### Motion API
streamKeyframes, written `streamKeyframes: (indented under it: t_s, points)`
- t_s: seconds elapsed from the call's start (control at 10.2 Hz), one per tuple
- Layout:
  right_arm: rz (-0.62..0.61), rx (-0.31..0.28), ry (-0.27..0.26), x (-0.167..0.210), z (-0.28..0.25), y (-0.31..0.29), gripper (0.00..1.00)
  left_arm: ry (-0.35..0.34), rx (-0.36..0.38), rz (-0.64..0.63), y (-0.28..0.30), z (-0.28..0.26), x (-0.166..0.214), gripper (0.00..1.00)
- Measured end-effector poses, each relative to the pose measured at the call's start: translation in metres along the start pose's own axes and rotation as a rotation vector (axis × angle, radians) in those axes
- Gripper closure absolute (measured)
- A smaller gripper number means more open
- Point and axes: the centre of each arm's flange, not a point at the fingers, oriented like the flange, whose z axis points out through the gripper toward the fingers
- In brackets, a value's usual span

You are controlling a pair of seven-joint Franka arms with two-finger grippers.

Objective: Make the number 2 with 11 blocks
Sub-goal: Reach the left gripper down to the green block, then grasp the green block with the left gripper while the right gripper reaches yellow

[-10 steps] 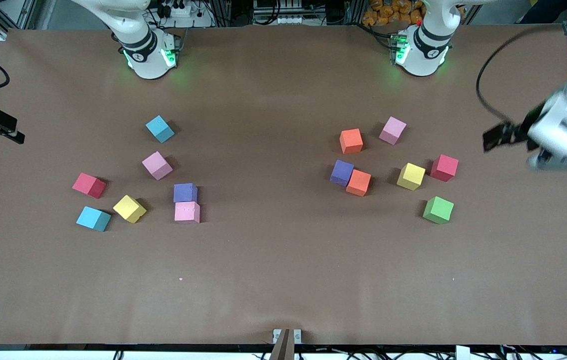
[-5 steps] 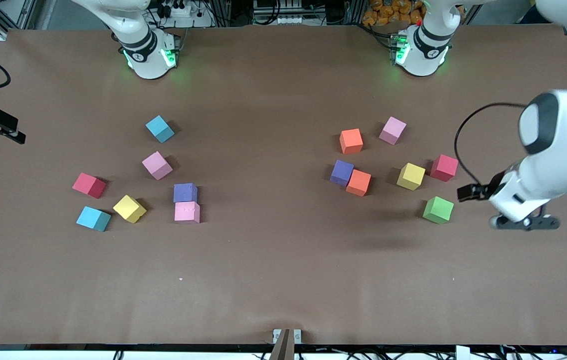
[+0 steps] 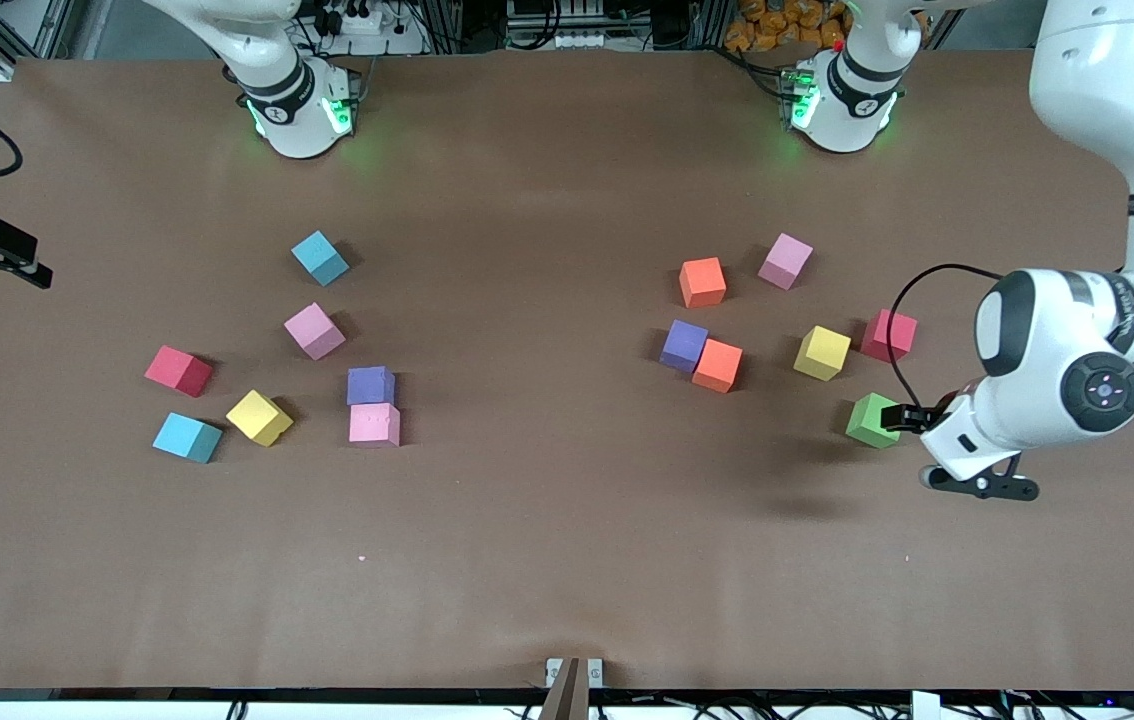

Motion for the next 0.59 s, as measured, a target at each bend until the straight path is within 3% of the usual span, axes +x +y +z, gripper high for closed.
streamKeyframes:
  t_s: [0.59]
  points:
    - [0.000, 0.000, 0.001, 0.001, 0.001, 0.000, 0.00, -0.053, -0.002, 0.131, 0.020, 0.060, -0.007, 0.00]
